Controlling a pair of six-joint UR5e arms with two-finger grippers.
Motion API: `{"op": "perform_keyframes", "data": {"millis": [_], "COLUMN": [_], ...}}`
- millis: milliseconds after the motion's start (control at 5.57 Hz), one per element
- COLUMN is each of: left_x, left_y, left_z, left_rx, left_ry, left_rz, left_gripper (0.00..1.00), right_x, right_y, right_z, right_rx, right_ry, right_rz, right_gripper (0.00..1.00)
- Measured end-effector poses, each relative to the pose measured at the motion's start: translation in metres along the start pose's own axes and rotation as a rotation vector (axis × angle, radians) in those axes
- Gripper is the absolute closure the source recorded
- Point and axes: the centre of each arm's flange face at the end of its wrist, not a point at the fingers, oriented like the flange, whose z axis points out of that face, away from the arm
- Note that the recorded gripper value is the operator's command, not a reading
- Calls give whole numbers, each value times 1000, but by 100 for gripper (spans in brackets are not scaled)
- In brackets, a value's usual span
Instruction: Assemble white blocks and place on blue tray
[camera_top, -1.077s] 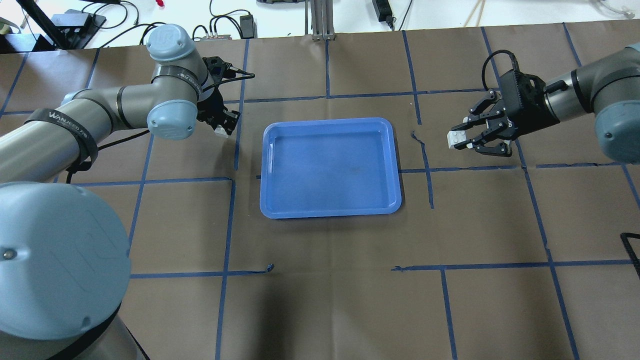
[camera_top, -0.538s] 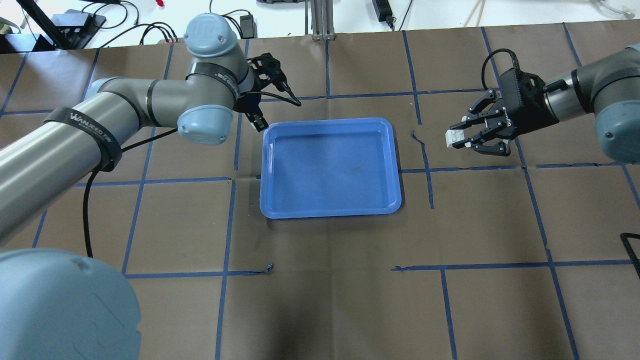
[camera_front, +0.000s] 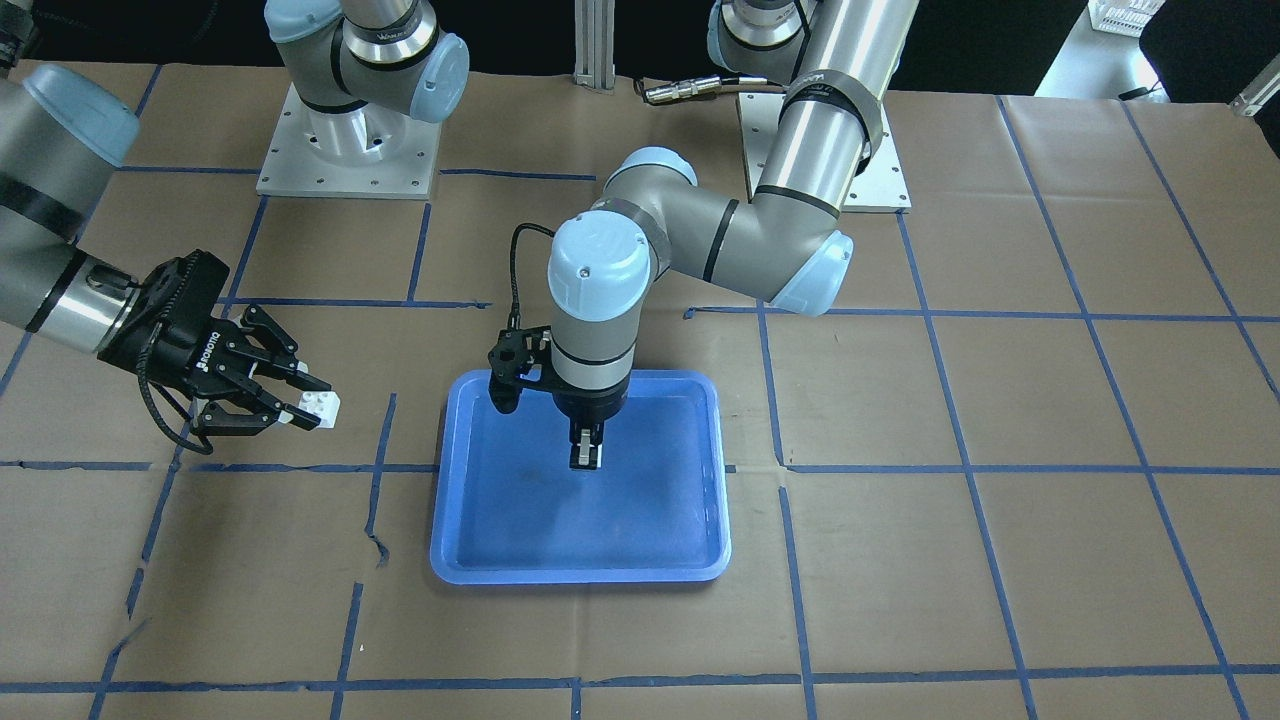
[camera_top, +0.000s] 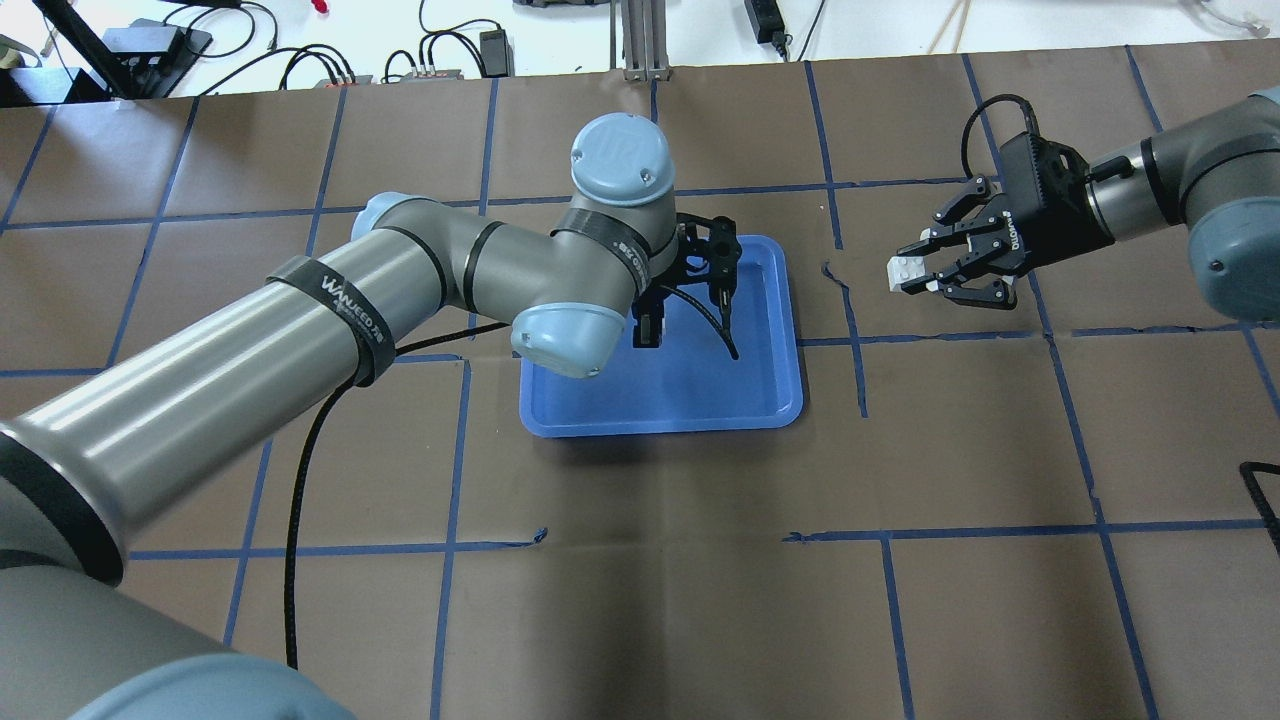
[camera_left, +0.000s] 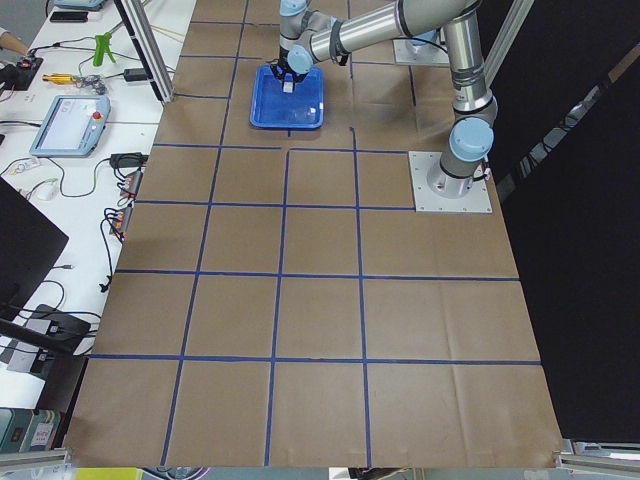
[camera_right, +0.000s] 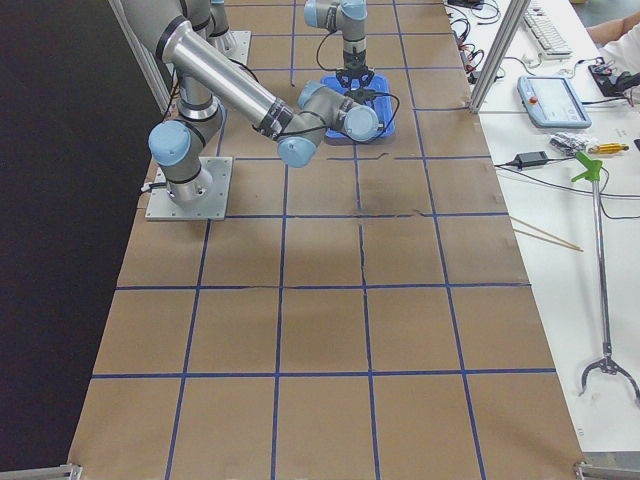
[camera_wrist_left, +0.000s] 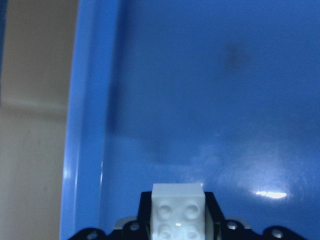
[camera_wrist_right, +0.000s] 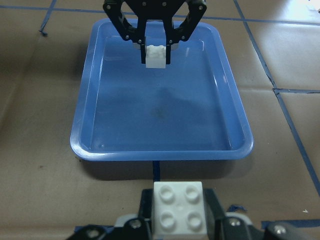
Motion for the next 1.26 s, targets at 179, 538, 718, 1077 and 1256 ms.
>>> {"op": "perform_keyframes", "data": {"millis": [179, 538, 718, 1077, 1256], "left_x": [8, 8, 7, 6, 5], "left_y": [-6, -6, -4, 1, 2], "left_z": [10, 32, 38, 43, 40], "left_rx": [-7, -35, -46, -53, -54], "left_ry": [17, 29, 16, 16, 14], "left_rz": [32, 38, 34, 18, 5], "left_gripper": [99, 87, 30, 1, 1], "right_x": [0, -1, -1, -1, -1], "right_y": [0, 1, 1, 1, 1], "right_z": [1, 1, 1, 2, 2], "right_rx": [1, 3, 3, 3, 3], "right_ry": [-1, -2, -3, -3, -3], "right_rz": [1, 2, 3, 2, 2], "right_gripper": [82, 82, 82, 82, 81]}}
